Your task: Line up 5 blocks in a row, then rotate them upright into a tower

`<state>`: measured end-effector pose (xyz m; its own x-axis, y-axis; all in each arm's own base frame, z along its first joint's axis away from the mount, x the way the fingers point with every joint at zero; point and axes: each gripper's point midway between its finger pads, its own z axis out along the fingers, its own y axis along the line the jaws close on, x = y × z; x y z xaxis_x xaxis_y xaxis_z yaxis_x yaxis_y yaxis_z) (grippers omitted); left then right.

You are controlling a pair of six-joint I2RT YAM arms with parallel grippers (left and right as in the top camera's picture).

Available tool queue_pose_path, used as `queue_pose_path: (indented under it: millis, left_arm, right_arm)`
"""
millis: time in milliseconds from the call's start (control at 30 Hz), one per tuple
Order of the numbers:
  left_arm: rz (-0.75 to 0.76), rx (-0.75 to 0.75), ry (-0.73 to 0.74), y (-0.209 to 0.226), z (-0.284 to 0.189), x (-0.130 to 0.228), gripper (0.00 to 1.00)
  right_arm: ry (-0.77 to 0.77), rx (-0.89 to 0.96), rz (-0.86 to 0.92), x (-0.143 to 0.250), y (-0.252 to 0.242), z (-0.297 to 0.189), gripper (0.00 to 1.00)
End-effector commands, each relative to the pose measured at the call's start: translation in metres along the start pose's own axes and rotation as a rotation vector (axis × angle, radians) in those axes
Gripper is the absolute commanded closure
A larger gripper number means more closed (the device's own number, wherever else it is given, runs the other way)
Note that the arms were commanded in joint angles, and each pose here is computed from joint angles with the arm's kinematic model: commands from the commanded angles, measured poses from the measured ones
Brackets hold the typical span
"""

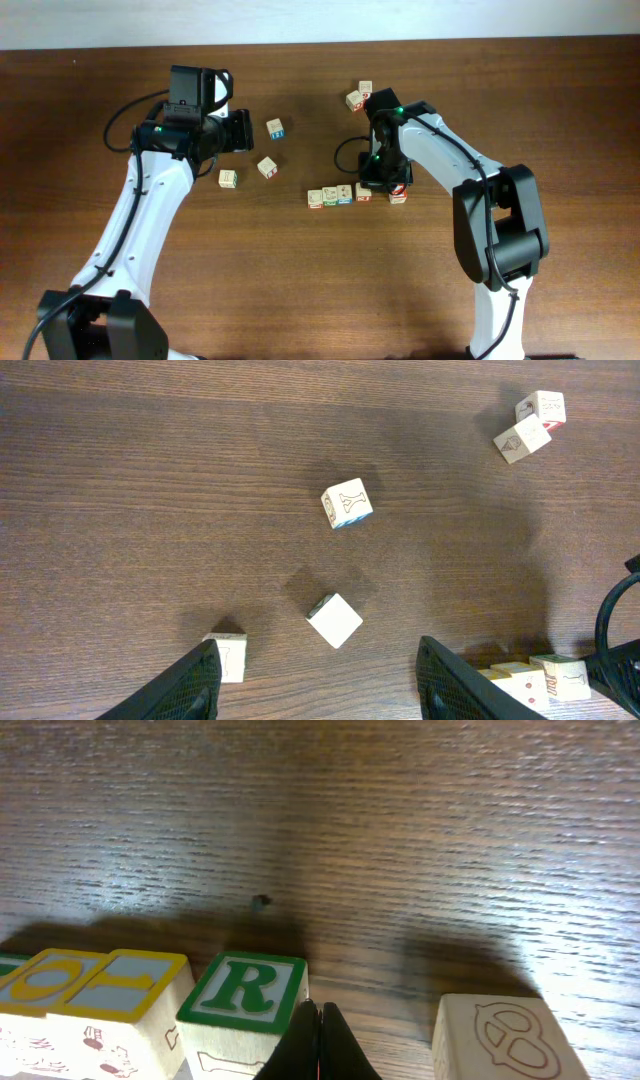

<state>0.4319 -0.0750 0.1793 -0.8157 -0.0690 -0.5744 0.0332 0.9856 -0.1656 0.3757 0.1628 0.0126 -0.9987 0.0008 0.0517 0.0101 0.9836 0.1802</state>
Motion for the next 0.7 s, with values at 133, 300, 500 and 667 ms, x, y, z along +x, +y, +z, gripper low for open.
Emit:
queue_pose_path:
  millis: [133,300,500,667]
  left_arm:
    - [0.004,-0.012,-0.004,0.0006,0.0015,-0.0032,0.39]
    - [0.004,-0.012,-0.004,0.0006,0.0015,-0.0032,0.39]
    - [0.004,-0.011,-0.004,0.0004,0.0015,-0.0031,0.39]
    - [0.004,-0.012,-0.004,0.0005,0.0015,-0.003,0.39]
  right_arm:
    - [0.022,-0.023,-0.011,0.0041,0.005,0.0064,0.96]
    - [-0.001,-0.031,-0.021,-0.0014,0.0068,0.0064,0.96]
    - [-0.003,-0.032,-0.042,-0.0018,0.007,0.0064,0.96]
    - [-0.003,-0.033,-0.043,-0.0017,0.0073,0.0064,0.96]
